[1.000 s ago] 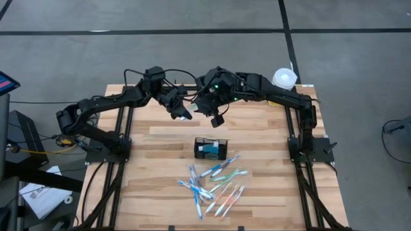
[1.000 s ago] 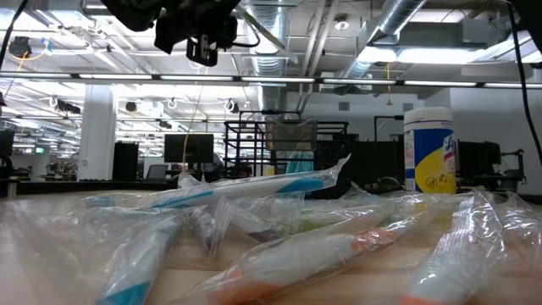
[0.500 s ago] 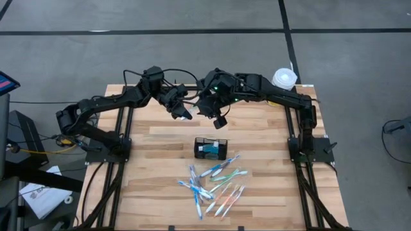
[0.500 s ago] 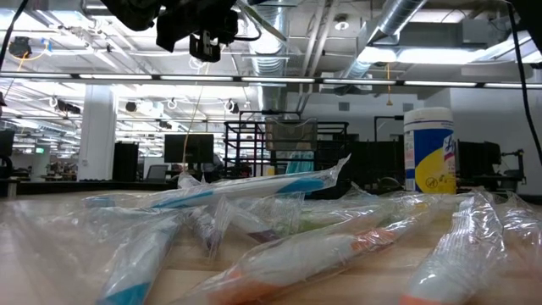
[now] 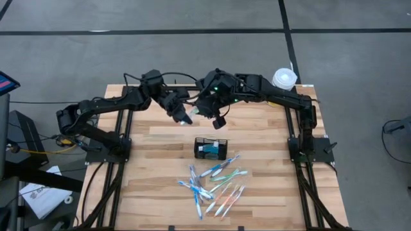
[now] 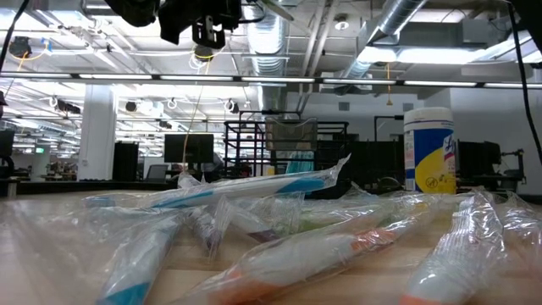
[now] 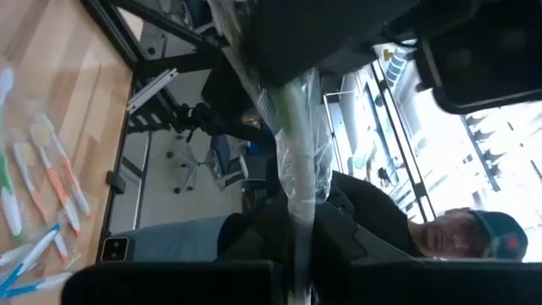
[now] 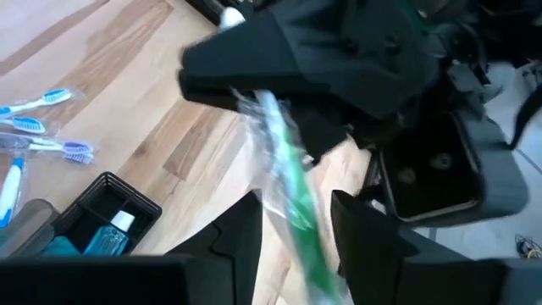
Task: Pick & Place toothbrushing station
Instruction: Put the green toothbrush into the black wire organizer
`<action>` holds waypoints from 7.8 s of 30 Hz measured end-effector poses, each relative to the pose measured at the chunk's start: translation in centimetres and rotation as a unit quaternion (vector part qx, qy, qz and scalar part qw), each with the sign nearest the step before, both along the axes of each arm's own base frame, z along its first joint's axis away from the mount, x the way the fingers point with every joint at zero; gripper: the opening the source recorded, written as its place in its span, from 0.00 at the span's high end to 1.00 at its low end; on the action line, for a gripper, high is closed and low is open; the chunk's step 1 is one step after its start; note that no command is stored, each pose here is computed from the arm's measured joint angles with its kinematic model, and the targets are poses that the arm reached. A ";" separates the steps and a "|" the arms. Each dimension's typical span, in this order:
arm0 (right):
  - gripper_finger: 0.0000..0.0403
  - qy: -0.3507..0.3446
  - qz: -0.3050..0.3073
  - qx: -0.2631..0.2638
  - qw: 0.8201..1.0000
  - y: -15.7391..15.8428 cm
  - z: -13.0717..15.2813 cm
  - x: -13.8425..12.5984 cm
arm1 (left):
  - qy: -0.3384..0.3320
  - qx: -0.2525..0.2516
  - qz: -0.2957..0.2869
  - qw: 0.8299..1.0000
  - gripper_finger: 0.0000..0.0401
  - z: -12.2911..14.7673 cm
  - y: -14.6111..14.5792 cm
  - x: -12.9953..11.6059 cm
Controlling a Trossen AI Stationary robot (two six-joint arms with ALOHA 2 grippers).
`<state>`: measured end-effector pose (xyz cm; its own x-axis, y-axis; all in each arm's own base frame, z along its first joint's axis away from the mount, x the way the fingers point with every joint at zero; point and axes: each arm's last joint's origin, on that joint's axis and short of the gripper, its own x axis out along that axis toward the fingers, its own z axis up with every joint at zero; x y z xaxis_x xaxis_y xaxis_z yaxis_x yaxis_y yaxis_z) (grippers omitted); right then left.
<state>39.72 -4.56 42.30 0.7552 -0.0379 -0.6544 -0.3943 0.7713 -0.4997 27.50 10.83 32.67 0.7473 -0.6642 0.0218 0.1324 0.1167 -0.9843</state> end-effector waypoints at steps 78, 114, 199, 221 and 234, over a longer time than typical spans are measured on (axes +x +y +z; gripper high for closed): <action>0.97 -0.337 -0.435 0.239 0.800 15.3 4.0 -18.1 | -0.161 0.343 0.290 0.879 0.66 0.1 9.3 -5.0; 0.97 -0.436 -0.339 0.382 0.741 6.8 -15.9 -13.2 | -0.203 0.484 0.313 0.791 0.66 0.2 8.8 -4.2; 0.97 -0.434 -0.219 0.338 0.806 7.4 -22.4 -13.9 | -0.246 0.556 0.296 0.736 0.85 -2.0 7.0 -5.4; 0.97 -0.451 -0.239 0.344 0.788 7.5 -24.4 -11.9 | -0.246 0.556 0.283 0.742 0.87 -2.3 7.7 -6.0; 0.97 -0.403 -0.253 0.366 0.799 8.4 -25.5 -11.9 | -0.247 0.560 0.281 0.739 0.87 -2.3 7.7 -6.0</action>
